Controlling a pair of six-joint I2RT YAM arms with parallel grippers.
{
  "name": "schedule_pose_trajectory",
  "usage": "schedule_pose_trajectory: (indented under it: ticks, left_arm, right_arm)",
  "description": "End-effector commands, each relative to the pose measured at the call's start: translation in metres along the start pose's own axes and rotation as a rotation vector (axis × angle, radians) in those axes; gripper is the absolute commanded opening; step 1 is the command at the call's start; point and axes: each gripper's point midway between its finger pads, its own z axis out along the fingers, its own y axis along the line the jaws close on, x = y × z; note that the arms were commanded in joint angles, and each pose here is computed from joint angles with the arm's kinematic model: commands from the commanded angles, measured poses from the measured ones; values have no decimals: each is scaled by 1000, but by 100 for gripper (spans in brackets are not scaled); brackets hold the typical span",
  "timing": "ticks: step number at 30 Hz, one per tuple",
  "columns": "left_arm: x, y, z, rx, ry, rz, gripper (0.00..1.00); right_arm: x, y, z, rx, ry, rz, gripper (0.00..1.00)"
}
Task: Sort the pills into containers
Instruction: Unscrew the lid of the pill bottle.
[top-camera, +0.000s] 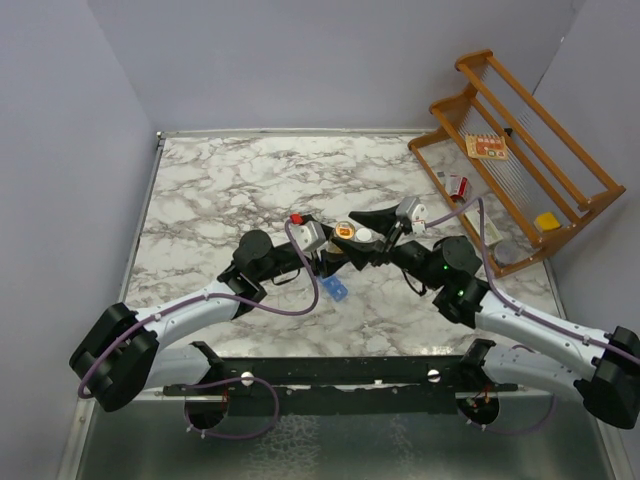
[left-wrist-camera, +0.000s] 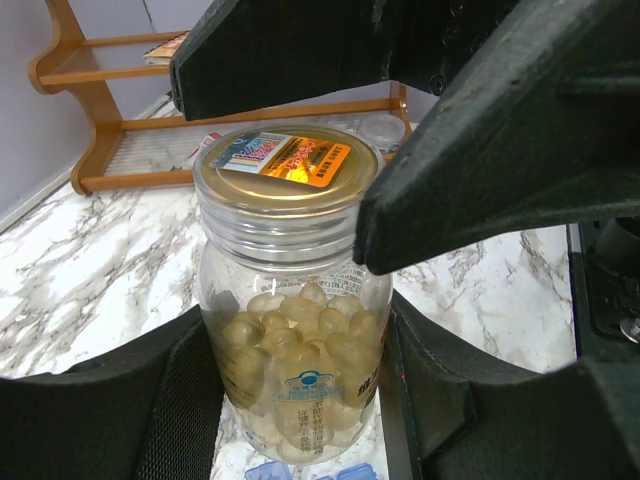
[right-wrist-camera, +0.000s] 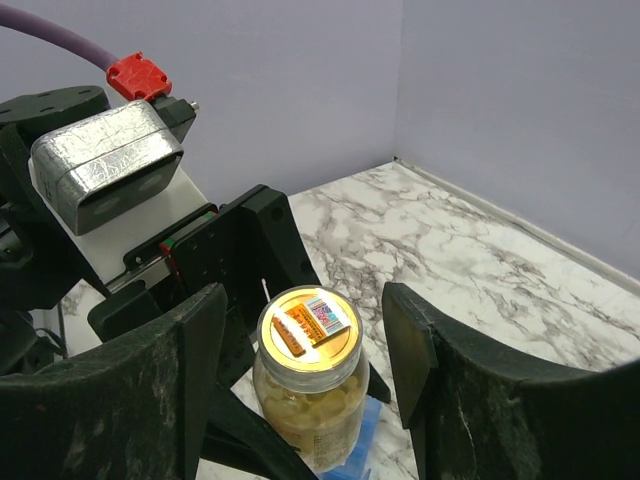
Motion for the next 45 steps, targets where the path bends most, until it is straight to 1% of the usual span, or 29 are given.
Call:
schedule_pose_trajectory:
  ticks: [1, 8, 14, 21, 24, 26, 29, 31, 33, 36, 42, 45]
  left_arm:
    - [-21, -1, -1, -3, -72, 31, 0]
    - [-24, -1, -3, -10, -85, 35, 0]
    - [-21, -1, -2, -7, -79, 29, 0]
    - [-19, -1, -1, -7, -77, 23, 0]
    - [-19, -1, -1, -5, -77, 20, 0]
    - [-20, -1, -1, -4, -79, 20, 0]
    - [-21, -1, -1, -3, -82, 22, 0]
    - [-22, -2, -1, -3, -84, 24, 0]
    - [-20, -3, -1, 5, -81, 25, 0]
    - [-19, -9, -2, 42, -80, 35, 0]
    - [-21, -40, -11, 206, -89, 64, 0]
    - [-23, -60, -18, 315, -92, 63, 0]
  right_arm:
    - [-6, -3, 5, 20, -30, -6, 62]
    - [5, -3, 10, 18, -12, -1, 56]
    - [2, -3, 10, 15, -19, -3, 50]
    - [-6, 0, 10, 1, -42, 1, 51]
    - [-7, 1, 10, -4, -48, 2, 48]
    - [-6, 2, 11, -10, -41, -1, 44]
    - [-6, 3, 12, -16, -35, -4, 35]
    - [-6, 5, 13, -27, -31, -8, 26]
    - [-7, 7, 12, -39, -29, -18, 15]
    - [-13, 12, 9, -72, -36, -38, 2]
    - [-17, 34, -3, -209, 11, -102, 1]
    - [-21, 44, -13, -265, 27, -120, 1]
